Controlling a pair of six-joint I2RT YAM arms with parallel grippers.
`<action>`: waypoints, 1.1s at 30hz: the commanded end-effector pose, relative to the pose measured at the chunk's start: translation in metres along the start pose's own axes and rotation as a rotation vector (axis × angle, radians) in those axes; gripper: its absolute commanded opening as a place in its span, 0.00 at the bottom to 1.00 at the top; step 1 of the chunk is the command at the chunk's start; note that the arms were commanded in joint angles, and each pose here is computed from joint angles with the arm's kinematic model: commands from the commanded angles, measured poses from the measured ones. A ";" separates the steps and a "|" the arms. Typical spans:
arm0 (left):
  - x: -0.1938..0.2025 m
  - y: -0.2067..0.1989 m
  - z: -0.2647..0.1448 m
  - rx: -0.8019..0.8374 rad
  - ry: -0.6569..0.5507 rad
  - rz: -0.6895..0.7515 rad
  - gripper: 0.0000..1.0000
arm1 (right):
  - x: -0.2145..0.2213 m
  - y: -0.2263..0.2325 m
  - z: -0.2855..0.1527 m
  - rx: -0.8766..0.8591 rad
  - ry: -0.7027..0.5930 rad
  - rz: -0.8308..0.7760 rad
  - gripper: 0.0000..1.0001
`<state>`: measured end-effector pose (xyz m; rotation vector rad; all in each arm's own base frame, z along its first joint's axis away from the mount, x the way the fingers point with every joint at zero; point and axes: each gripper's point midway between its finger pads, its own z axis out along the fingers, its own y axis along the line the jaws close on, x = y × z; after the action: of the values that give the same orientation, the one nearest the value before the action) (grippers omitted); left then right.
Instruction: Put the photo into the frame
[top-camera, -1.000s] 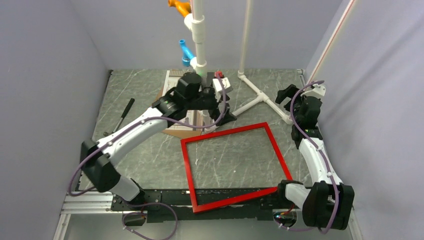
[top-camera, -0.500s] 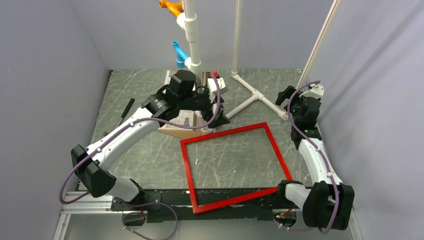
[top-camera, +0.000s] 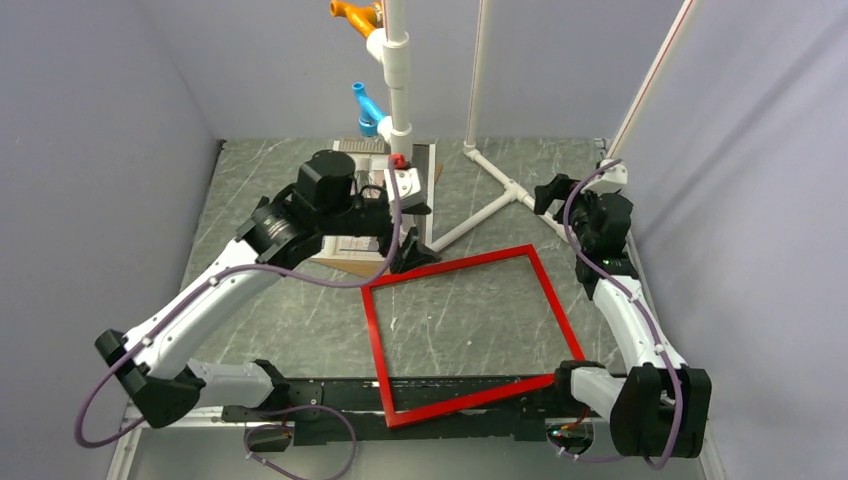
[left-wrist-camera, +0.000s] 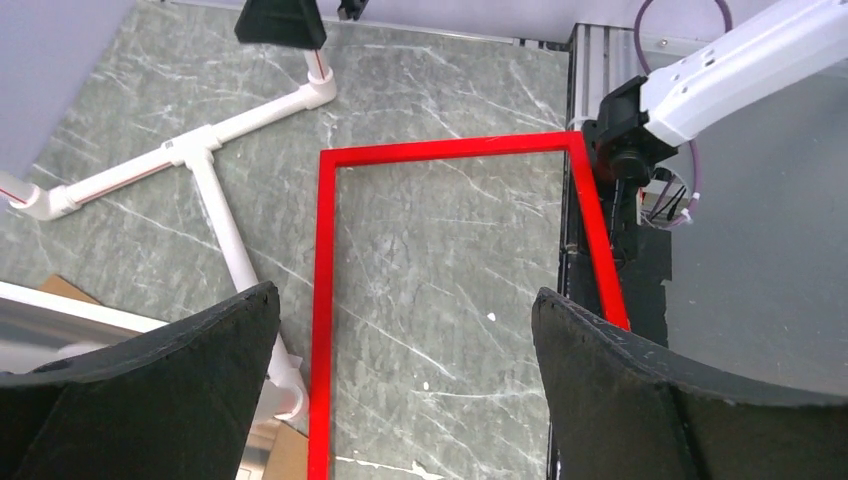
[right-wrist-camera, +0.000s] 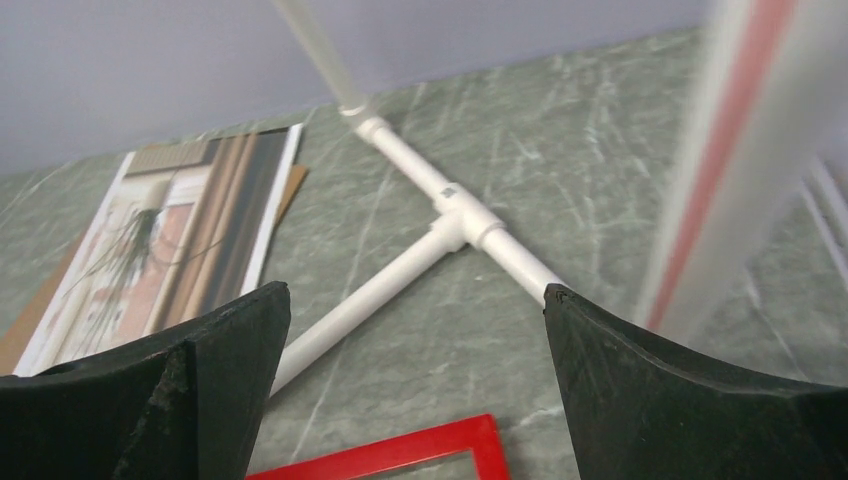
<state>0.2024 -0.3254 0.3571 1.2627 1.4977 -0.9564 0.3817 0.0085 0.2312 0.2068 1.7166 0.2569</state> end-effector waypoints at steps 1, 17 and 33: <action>-0.009 -0.011 -0.025 -0.047 -0.039 0.024 0.99 | -0.020 0.031 0.007 -0.126 -0.062 -0.077 1.00; -0.006 0.031 -0.061 -0.395 -0.086 -0.079 0.64 | -0.050 -0.011 0.073 0.130 -0.082 -0.094 1.00; -0.012 0.077 -0.012 -0.280 -0.057 -0.115 0.51 | -0.059 -0.074 0.072 0.380 -0.156 0.008 1.00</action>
<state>0.2689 -0.2906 0.3372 0.9403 1.7273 -0.7587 0.4678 -0.0284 0.2221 0.3535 1.7584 0.0183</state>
